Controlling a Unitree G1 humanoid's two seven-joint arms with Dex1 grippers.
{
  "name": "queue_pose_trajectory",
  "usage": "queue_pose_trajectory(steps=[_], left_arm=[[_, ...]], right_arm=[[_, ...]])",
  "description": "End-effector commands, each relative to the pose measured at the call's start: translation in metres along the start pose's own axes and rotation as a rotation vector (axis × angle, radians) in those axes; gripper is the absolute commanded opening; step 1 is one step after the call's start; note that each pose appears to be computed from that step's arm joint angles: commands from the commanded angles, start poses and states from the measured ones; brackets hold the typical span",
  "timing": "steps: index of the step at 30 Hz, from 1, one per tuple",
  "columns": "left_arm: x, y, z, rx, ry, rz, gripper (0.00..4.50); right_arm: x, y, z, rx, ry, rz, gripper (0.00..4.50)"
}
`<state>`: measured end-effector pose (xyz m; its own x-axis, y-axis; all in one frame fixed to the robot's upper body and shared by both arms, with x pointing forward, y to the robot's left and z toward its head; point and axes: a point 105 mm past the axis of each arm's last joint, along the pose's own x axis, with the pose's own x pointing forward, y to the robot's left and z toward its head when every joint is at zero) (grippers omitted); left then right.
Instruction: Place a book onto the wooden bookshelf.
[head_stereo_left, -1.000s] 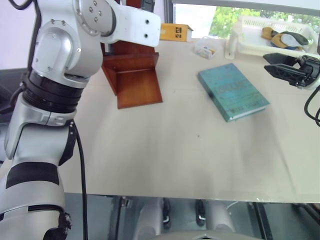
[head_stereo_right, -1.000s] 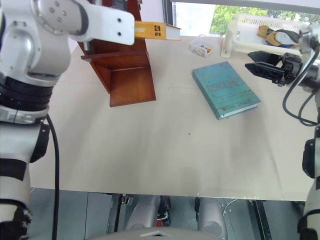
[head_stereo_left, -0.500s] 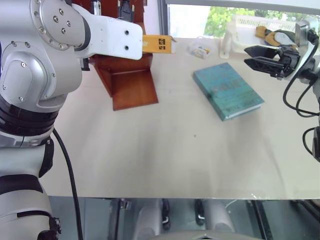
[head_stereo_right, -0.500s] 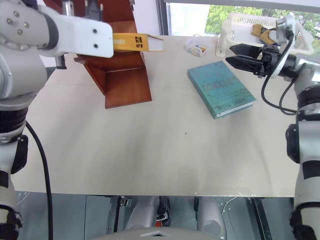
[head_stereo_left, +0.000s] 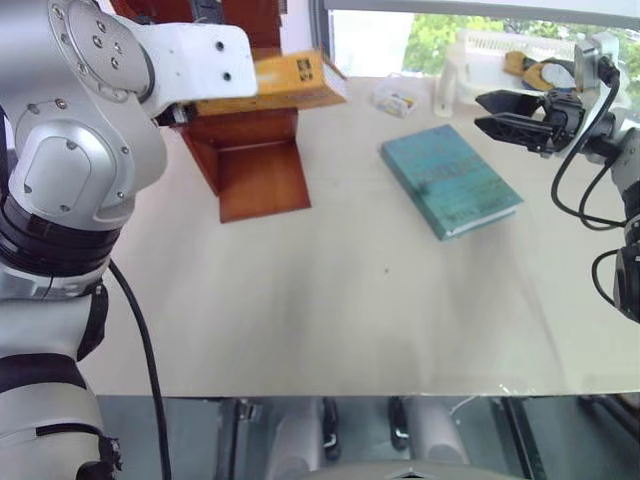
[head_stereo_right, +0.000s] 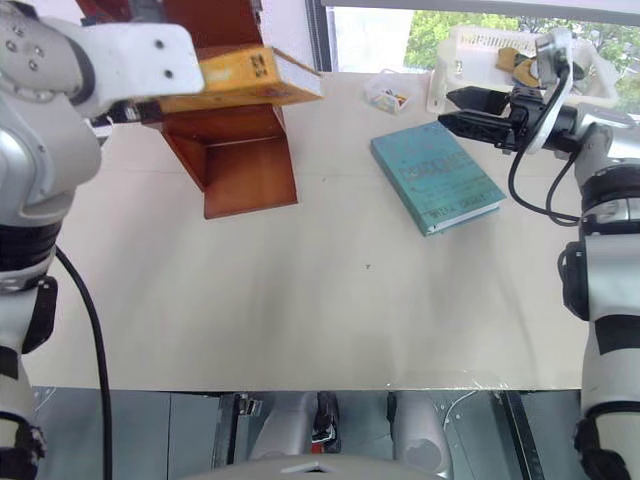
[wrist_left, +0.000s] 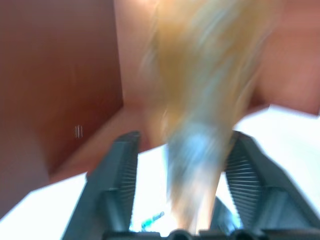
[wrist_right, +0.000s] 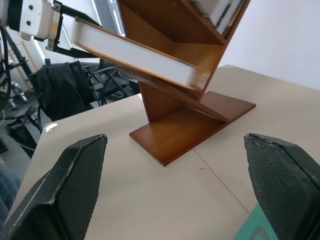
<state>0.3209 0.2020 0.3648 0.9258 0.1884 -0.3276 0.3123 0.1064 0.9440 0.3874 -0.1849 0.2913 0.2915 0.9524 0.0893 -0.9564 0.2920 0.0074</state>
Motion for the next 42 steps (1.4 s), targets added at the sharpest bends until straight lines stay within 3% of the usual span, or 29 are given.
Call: queue_pose_trajectory(steps=[1, 12, 19, 25, 31, 33, 37, 42], left_arm=[[-0.013, 0.012, -0.009, -0.030, 0.017, 0.064, 3.63], [-0.021, 0.009, -0.011, 0.000, 0.007, 0.066, 3.63], [-0.034, 0.005, -0.036, 0.009, 0.063, 0.046, 3.63], [-0.038, -0.010, -0.016, 0.008, -0.093, -0.039, 3.63], [-0.066, -0.035, -0.034, -0.047, -0.224, -0.145, 3.63], [-0.077, -0.046, -0.043, -0.109, -0.264, -0.147, 3.63], [-0.100, -0.069, -0.040, -0.285, -0.472, -0.119, 3.63], [-0.106, -0.076, -0.034, -0.575, -0.728, -0.037, 3.63]], right_arm=[[-0.003, 0.008, 0.019, -0.066, -0.041, 0.056, 4.50], [-0.002, 0.008, 0.018, -0.066, -0.051, 0.059, 4.50], [0.000, 0.007, 0.016, -0.061, -0.043, 0.056, 4.50], [0.002, 0.007, 0.014, -0.054, -0.036, 0.062, 4.50], [0.000, 0.006, 0.007, -0.039, -0.027, 0.052, 4.50], [-0.004, 0.004, 0.003, -0.026, -0.025, 0.040, 4.50], [-0.008, 0.002, -0.004, -0.014, -0.026, 0.020, 4.50], [0.007, -0.008, -0.012, -0.067, -0.025, -0.046, 4.50]])
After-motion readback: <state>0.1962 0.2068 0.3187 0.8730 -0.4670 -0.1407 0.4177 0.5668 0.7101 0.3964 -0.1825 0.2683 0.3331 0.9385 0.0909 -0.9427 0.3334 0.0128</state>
